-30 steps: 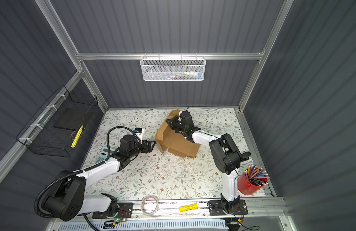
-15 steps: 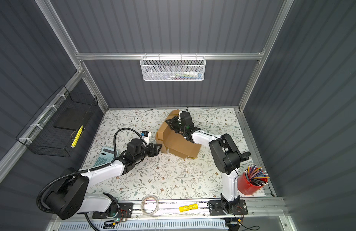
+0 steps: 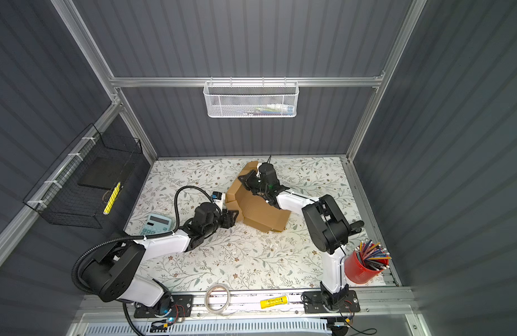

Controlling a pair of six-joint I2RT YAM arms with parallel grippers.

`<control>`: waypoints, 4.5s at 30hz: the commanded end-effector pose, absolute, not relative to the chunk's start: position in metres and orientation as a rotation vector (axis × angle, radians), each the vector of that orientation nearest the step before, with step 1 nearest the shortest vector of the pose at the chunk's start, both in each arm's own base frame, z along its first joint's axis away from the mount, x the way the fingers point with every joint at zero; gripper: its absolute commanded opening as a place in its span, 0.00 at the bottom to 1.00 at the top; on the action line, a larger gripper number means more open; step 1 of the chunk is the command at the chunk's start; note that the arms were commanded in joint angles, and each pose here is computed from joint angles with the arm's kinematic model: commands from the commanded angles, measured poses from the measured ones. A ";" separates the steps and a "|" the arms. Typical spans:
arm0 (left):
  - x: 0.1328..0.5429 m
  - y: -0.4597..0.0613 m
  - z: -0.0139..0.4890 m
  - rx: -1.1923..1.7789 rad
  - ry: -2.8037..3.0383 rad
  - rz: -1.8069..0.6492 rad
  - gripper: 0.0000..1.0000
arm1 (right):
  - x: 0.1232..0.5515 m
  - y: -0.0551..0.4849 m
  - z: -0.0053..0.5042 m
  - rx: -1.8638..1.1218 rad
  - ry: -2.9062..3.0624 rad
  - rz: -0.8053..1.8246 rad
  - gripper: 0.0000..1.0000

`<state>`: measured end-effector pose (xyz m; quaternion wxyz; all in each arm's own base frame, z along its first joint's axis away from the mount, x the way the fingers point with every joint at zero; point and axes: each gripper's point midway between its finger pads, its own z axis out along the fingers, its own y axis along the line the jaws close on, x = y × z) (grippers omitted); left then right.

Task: Assemble paper box
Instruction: First fold the bottom flaps of a flat cardboard box at the center of the table.

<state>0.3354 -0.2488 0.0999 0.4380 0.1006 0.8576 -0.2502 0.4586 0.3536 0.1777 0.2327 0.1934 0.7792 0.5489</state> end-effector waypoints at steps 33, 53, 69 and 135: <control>0.374 -0.262 0.125 0.007 2.042 -0.310 0.63 | 0.451 0.364 0.164 0.535 2.150 1.521 0.00; 0.383 -0.258 0.122 -0.060 2.035 -0.226 0.54 | 0.447 0.359 0.162 0.563 2.137 1.482 0.00; 0.388 -0.256 0.124 -0.064 2.019 -0.163 0.39 | 0.439 0.362 0.168 0.544 2.148 1.481 0.12; 0.403 -0.229 0.111 0.146 1.987 -0.069 0.00 | 0.350 0.268 0.224 0.225 2.256 1.056 0.21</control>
